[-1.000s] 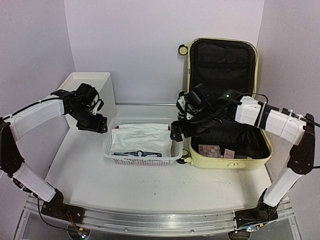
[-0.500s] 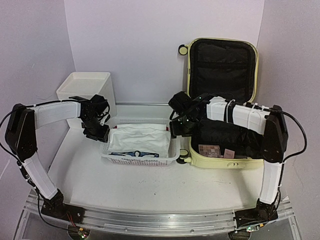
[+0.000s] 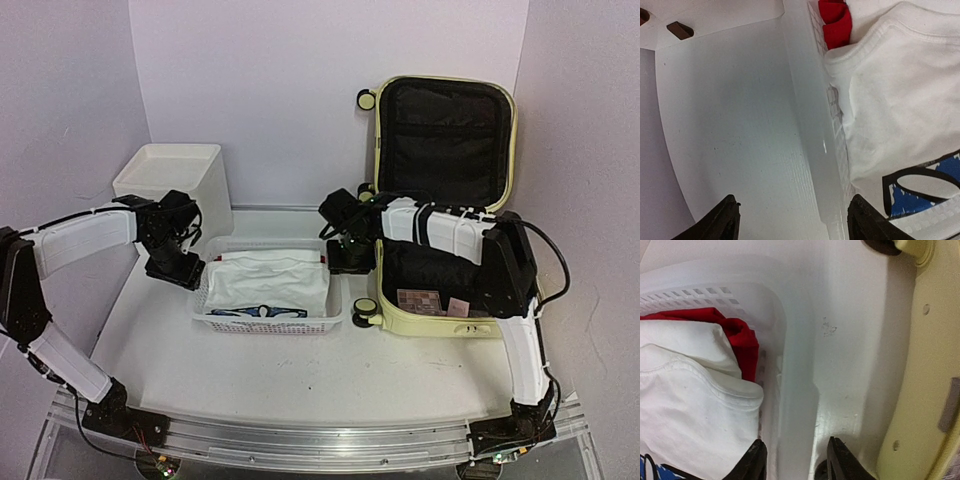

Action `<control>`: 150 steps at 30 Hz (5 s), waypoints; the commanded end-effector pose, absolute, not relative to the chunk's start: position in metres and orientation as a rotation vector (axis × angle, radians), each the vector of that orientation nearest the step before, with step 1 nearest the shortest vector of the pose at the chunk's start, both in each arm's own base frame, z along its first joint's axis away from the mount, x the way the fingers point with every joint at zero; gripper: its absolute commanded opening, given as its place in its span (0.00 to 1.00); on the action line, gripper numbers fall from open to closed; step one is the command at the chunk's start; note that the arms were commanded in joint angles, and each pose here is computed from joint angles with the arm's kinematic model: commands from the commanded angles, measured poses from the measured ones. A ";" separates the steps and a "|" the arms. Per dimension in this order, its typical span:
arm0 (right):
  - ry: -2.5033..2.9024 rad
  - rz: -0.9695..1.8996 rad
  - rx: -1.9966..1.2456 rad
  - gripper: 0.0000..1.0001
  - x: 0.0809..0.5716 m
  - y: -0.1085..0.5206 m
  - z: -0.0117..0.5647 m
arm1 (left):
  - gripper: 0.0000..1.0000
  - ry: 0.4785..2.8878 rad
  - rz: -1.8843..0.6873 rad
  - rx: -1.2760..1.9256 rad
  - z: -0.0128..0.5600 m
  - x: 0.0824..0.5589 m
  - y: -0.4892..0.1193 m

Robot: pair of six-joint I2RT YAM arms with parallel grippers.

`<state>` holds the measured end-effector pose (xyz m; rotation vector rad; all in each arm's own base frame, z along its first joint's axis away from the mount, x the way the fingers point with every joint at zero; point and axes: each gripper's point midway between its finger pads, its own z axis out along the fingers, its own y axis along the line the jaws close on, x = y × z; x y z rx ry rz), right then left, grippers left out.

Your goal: Open, take out, and arrange the luggage

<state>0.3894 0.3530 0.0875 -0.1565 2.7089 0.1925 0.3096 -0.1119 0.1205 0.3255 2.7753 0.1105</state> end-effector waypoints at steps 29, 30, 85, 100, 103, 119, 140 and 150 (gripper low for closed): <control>2.424 0.656 0.101 0.01 0.223 0.600 0.102 | 0.81 2.161 -0.425 0.146 0.343 0.222 -0.103; 2.411 0.683 0.100 0.01 0.218 0.610 0.103 | 0.81 2.155 -0.426 0.145 0.343 0.220 -0.102; 2.183 0.262 -0.419 0.98 0.197 0.251 0.233 | 0.19 2.323 -0.172 0.132 0.292 0.538 -0.172; 2.205 0.273 -0.371 0.98 0.194 0.243 0.225 | 0.10 2.160 -0.330 0.118 0.315 0.515 -0.311; 2.202 0.280 -0.356 0.98 0.193 0.238 0.224 | 0.09 2.122 -0.383 0.119 0.319 0.504 -0.345; 2.210 0.316 -0.263 0.98 0.185 0.211 0.219 | 0.10 1.848 -0.643 0.019 0.349 0.494 -0.446; 2.207 0.231 -0.283 0.98 0.188 0.205 0.217 | 0.79 1.696 -0.916 0.668 0.407 0.364 -0.455; 2.195 0.179 -0.324 0.98 0.193 0.210 0.220 | 0.95 2.044 -0.809 0.539 0.312 0.334 -0.296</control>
